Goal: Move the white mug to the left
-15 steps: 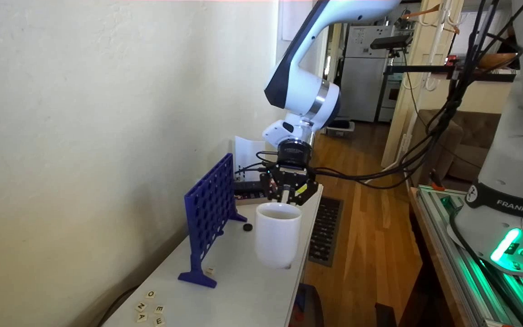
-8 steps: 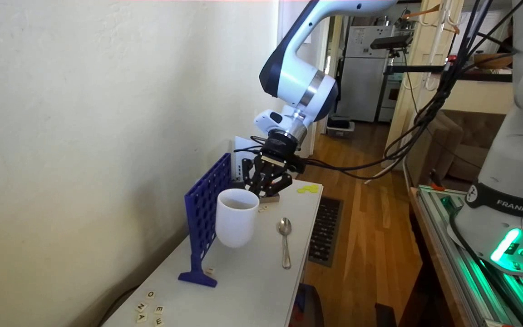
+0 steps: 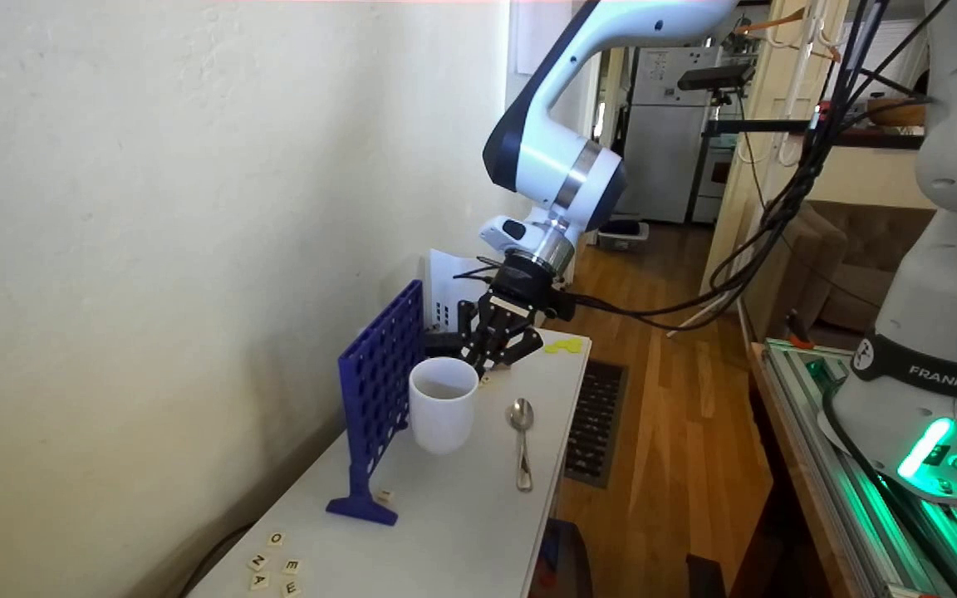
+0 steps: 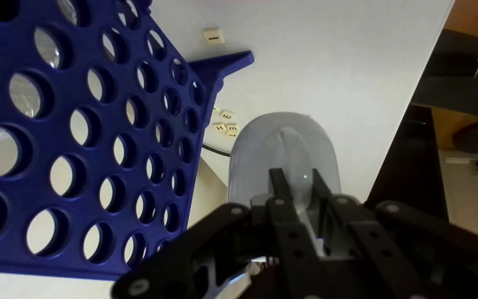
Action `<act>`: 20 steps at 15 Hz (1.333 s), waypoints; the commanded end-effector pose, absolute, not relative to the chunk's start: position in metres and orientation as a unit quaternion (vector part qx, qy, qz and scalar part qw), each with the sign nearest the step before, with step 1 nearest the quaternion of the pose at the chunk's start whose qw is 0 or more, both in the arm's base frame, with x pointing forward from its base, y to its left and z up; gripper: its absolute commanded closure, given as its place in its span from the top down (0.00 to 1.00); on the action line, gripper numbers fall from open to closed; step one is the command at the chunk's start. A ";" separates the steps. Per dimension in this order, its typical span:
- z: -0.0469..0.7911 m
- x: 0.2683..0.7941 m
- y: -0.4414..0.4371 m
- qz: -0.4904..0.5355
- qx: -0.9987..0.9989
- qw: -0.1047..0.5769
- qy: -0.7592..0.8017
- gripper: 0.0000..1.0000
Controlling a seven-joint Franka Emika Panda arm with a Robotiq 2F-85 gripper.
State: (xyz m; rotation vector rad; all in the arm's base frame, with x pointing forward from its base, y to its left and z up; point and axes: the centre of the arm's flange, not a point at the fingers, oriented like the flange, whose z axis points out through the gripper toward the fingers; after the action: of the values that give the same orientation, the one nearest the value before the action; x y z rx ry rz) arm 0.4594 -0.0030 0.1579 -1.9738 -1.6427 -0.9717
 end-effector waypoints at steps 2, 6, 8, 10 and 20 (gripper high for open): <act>0.103 0.422 -0.007 -0.379 -0.713 0.201 -0.555 0.04; 0.134 0.447 -0.019 -0.360 -0.727 0.225 -0.540 0.15; 0.127 0.444 -0.019 -0.361 -0.729 0.234 -0.532 0.15; 0.123 0.442 -0.012 -0.359 -0.743 0.216 -0.522 0.04; 0.094 0.416 0.014 -0.381 -0.760 0.218 -0.480 0.04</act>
State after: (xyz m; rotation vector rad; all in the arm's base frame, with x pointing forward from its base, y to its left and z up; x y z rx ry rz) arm 0.4439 -0.0006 0.1311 -2.1318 -1.3525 -0.9766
